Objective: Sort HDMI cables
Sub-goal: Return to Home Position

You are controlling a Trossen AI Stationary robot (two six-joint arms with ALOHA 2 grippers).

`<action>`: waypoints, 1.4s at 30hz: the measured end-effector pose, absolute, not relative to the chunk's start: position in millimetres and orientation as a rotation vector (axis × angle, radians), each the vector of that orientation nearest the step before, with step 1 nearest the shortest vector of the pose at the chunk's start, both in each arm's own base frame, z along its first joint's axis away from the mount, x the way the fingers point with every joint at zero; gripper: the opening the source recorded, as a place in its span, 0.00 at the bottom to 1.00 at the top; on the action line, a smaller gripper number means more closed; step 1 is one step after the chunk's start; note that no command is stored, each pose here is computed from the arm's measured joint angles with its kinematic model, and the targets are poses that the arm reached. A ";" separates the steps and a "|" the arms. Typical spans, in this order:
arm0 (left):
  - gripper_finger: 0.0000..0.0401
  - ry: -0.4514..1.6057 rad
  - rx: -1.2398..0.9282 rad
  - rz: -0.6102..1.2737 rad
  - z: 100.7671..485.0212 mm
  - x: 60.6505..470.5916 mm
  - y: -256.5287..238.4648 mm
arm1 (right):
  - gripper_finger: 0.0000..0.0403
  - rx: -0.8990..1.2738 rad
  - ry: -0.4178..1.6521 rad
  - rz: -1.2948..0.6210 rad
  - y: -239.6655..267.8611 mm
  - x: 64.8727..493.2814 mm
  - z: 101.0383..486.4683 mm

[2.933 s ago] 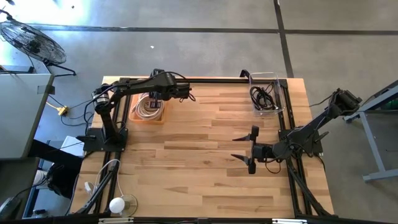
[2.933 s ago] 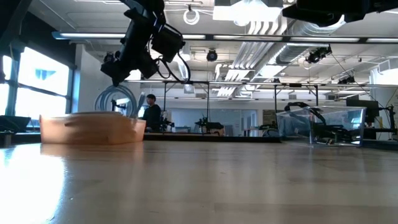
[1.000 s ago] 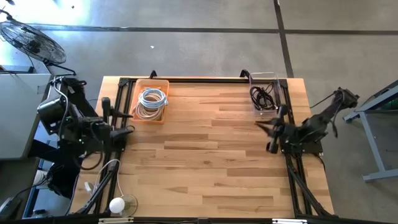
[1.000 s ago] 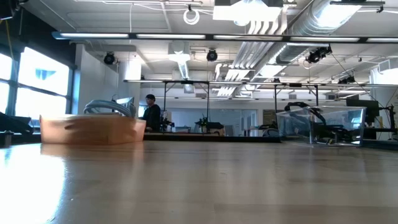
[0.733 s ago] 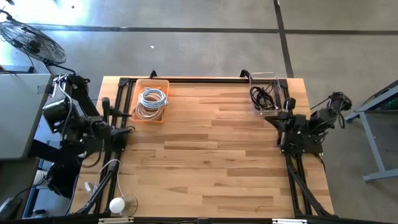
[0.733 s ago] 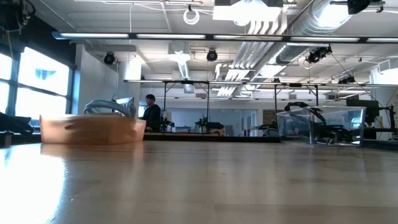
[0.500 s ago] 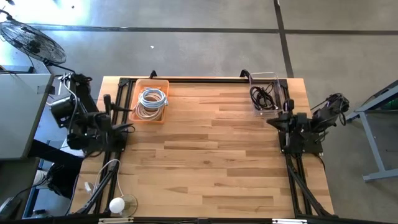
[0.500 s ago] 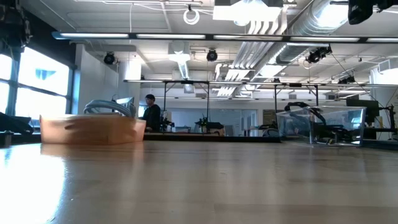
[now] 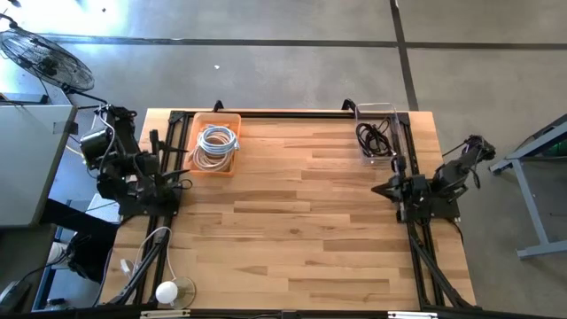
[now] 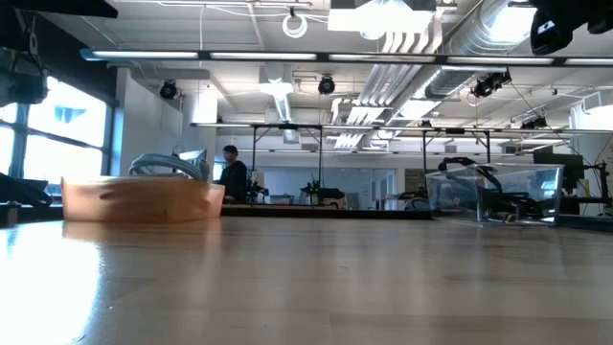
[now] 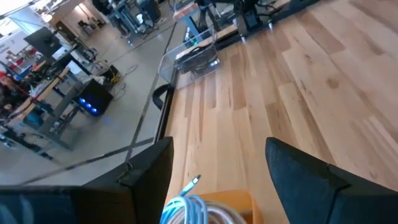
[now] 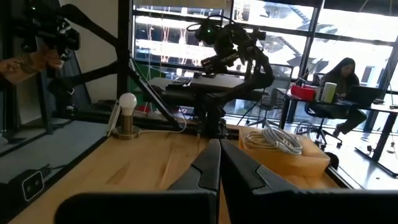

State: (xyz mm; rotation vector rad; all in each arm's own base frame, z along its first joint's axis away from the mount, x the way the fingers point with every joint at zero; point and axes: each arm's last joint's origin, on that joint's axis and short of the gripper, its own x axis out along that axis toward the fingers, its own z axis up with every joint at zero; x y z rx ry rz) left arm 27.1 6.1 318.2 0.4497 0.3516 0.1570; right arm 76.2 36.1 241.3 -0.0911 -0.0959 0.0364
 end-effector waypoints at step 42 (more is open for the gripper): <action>0.62 -0.025 0.563 -0.343 223.7 54.2 -64.0 | 0.00 0.023 -0.165 0.058 44.6 86.9 200.6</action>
